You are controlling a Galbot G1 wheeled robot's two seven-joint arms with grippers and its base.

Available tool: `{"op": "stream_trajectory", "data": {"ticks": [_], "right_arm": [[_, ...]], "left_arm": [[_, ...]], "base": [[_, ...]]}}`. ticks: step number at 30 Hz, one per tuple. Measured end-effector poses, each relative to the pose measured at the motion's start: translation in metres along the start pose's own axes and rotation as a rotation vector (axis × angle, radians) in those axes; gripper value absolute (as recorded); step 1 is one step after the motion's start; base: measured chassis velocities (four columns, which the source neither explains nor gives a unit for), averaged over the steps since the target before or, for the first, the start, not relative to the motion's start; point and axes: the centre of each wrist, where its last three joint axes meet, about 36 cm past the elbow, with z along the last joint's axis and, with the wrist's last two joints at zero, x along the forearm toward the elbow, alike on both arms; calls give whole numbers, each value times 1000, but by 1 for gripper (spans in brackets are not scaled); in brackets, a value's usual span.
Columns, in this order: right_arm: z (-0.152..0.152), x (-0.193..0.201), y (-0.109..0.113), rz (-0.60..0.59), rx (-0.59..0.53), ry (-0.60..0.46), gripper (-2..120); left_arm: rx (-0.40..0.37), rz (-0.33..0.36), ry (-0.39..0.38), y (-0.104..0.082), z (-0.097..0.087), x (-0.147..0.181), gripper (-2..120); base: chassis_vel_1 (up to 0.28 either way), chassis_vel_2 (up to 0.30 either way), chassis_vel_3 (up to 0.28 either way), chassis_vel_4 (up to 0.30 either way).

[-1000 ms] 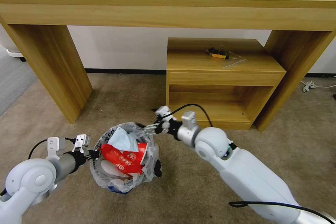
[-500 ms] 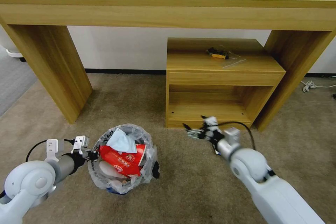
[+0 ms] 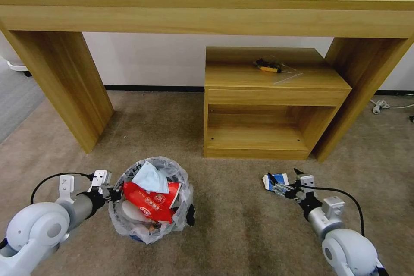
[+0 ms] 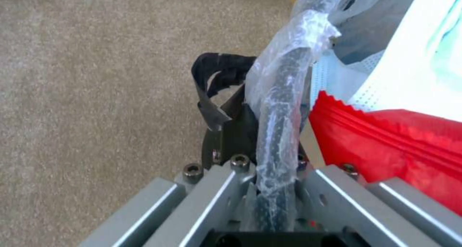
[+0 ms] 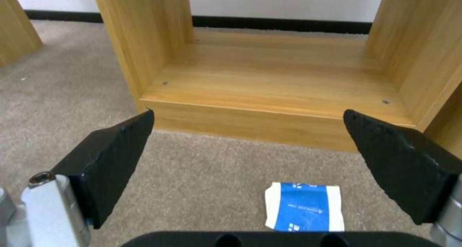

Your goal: Pick up the trash bin and place the garbage on the floor into it.

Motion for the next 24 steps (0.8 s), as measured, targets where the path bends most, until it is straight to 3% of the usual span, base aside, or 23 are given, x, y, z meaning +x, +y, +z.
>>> {"op": "stream_trajectory", "data": {"ticks": [11, 24], "right_arm": [[2, -5, 5, -8, -4, -2, 100], [9, -12, 7, -6, 6, 9, 100]], "left_arm": [[0, 8, 0, -2, 1, 1, 0], [8, 8, 2, -1, 1, -2, 0]], "base": [[-40, 46, 38, -35], [-178, 178, 188, -183]]}}
